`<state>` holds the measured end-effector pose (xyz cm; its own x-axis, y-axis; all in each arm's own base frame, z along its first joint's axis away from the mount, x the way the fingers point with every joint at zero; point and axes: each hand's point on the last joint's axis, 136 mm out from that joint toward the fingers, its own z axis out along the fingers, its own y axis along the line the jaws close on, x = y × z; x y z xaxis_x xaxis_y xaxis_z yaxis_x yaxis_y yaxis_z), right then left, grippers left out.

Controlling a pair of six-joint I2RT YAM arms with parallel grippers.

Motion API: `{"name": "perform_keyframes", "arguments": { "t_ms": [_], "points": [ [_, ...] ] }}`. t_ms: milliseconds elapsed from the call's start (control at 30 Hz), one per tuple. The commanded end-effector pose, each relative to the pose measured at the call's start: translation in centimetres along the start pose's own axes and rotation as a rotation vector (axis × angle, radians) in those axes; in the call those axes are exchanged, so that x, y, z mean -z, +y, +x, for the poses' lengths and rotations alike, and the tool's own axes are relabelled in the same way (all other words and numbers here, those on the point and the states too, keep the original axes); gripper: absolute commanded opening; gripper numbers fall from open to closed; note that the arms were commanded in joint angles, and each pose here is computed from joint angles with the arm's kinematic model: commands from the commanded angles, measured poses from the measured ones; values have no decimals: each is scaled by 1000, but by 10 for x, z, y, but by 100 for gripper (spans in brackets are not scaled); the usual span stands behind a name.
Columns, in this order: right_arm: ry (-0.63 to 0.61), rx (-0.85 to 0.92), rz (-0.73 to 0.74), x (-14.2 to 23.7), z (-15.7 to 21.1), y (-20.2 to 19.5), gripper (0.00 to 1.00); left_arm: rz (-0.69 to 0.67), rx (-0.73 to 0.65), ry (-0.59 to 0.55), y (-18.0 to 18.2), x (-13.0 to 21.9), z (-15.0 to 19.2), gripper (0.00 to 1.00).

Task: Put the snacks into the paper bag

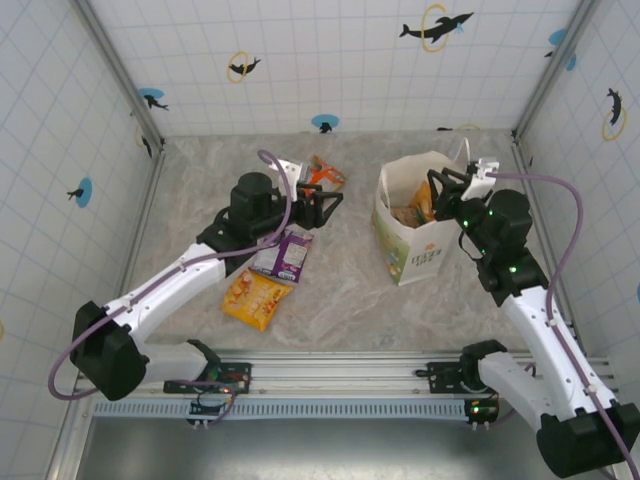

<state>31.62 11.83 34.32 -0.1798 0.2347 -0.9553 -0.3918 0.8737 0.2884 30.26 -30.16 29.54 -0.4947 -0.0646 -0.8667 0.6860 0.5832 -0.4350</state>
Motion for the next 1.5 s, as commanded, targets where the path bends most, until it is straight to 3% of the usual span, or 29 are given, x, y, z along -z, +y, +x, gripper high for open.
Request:
{"name": "perform_keyframes", "arguments": {
  "t_ms": [0, 233, 433, 600, 800, 1467],
  "points": [
    [-22, -23, -79, 9, -8, 15, 38, -20, 86, 12, 8, 1, -8, 70],
    [35, -49, -132, 22, 10, 25, 39, -196, 299, 66, 78, 14, 11, 70],
    [42, -83, -133, 31, 21, 24, 40, -314, 475, 26, 149, 22, 15, 65],
    [50, -92, -137, 34, 23, 26, 40, -393, 669, 66, 209, 14, 40, 61],
    [44, -111, -145, 37, 22, 28, 40, -410, 808, 97, 258, -8, 67, 58],
    [54, -71, -120, 35, 18, 26, 41, -378, 1017, 74, 333, -77, 106, 53]
  ]
}}
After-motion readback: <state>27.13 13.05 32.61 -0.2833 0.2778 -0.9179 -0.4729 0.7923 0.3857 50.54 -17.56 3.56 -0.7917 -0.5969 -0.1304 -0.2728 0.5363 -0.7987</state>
